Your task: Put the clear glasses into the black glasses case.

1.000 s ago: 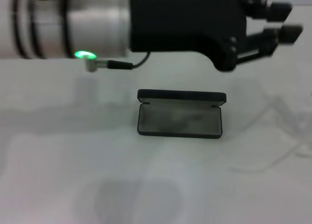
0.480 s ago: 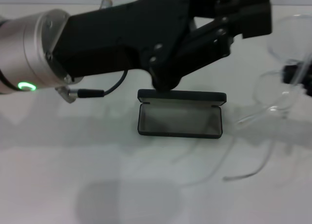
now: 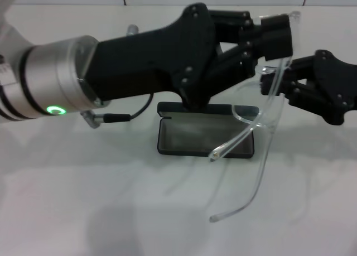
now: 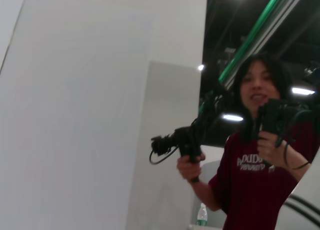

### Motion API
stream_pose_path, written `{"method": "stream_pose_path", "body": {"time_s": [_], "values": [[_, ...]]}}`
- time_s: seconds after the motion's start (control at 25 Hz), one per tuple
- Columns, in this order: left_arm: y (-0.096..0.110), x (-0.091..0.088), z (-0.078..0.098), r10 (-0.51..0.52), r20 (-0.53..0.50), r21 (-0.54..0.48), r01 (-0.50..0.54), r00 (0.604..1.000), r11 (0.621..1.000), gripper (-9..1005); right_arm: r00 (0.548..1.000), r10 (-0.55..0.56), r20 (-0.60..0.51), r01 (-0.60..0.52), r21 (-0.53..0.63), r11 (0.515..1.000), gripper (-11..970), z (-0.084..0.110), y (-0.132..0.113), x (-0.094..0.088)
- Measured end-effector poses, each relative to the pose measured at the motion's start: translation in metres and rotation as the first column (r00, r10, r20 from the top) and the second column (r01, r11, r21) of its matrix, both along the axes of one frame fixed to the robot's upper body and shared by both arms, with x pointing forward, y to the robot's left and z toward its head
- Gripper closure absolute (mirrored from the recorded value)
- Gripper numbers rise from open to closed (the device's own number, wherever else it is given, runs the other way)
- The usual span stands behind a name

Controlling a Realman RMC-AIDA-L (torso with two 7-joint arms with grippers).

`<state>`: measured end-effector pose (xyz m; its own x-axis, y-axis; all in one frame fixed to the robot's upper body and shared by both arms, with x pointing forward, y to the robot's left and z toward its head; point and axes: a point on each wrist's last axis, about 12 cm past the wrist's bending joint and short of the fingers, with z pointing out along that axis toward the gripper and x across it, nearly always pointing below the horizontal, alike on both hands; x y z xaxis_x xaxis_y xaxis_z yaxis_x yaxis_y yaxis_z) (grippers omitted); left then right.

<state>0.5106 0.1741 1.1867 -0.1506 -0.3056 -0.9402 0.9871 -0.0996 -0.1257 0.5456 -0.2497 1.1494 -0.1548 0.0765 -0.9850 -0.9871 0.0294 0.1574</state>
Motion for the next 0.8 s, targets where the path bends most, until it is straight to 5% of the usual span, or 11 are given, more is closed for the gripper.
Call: {"method": "stream_pose_path", "body": {"time_s": [0.36, 0.8], "values": [[-0.001, 0.007, -0.014, 0.027, -0.014, 0.019, -0.027, 1.000, 0.999, 886, 0.999, 0.042, 0.023, -0.042, 0.003, 0.999, 862, 0.009, 0.013, 0.009], [0.000, 0.009, -0.010, 0.048, 0.019, 0.000, -0.048, 0.999, 0.999, 887, 1.000, 0.021, 0.015, -0.021, -0.005, 1.000, 862, 0.007, 0.009, 0.010]]}}
